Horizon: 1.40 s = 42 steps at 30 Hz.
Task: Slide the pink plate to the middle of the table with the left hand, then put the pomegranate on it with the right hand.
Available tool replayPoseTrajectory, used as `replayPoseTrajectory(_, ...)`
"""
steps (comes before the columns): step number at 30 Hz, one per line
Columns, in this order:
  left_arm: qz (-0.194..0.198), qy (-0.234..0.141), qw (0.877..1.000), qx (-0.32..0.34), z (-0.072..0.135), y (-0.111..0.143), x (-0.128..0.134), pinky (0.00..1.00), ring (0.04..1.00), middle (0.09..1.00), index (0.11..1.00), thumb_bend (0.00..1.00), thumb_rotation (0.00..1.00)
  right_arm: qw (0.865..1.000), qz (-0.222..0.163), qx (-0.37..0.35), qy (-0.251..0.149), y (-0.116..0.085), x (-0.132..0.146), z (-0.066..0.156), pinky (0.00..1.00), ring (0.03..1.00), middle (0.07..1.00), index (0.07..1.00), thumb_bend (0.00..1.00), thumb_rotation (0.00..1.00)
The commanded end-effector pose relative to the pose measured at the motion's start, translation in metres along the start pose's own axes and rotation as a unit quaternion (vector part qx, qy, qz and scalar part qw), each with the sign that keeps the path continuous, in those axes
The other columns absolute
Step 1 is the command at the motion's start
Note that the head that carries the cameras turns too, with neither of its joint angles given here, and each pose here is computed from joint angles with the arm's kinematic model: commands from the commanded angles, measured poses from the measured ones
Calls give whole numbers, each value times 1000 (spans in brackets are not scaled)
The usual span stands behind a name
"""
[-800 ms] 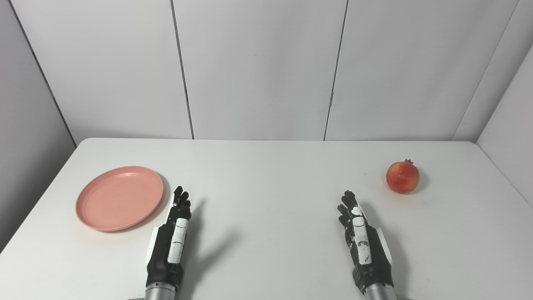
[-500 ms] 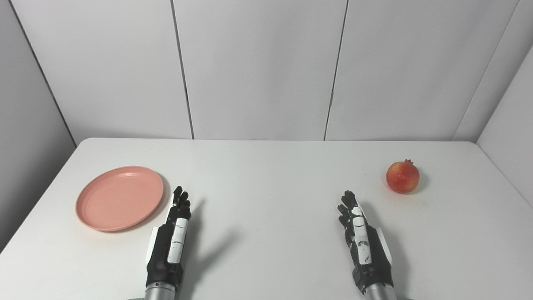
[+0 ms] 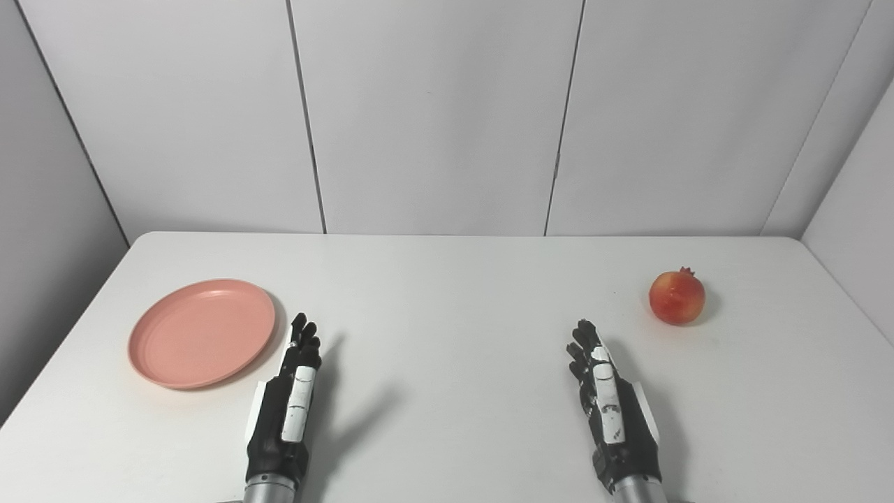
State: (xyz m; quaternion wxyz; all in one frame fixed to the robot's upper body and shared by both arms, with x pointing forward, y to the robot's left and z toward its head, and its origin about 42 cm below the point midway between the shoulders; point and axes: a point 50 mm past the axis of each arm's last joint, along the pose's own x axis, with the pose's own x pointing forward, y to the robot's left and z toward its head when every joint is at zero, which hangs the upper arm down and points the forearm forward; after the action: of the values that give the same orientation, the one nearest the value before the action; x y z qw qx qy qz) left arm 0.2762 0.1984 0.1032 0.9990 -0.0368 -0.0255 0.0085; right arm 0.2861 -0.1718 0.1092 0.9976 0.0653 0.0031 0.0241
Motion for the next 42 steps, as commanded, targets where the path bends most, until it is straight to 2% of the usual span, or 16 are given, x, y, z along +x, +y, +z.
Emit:
replayPoseTrajectory(1, 0, 31, 999, -11, -17, -2, -10, 1000, 1000, 1000, 1000, 734, 929, 1000, 1, 4, 30, -2, -3, -8, 1000, 959, 960, 948, 745, 1000)
replayPoseTrajectory(22, -2, 35, 999, -9, -17, -2, -9, 1000, 1000, 1000, 1000, 735, 933, 1000, 3, 1, 30, -1, -3, -8, 1000, 958, 962, 954, 747, 1000)
replayPoseTrajectory(26, -2, 36, 999, -10, -16, -2, -9, 1000, 1000, 1000, 1000, 708, 939, 1000, 2, 4, 30, -1, -3, -8, 1000, 958, 963, 954, 750, 1000)
replayPoseTrajectory(42, -2, 33, 999, -4, -17, -2, -10, 1000, 1000, 1000, 1000, 728, 936, 1000, 4, 2, 29, -2, -3, -8, 1000, 959, 964, 955, 748, 1000)
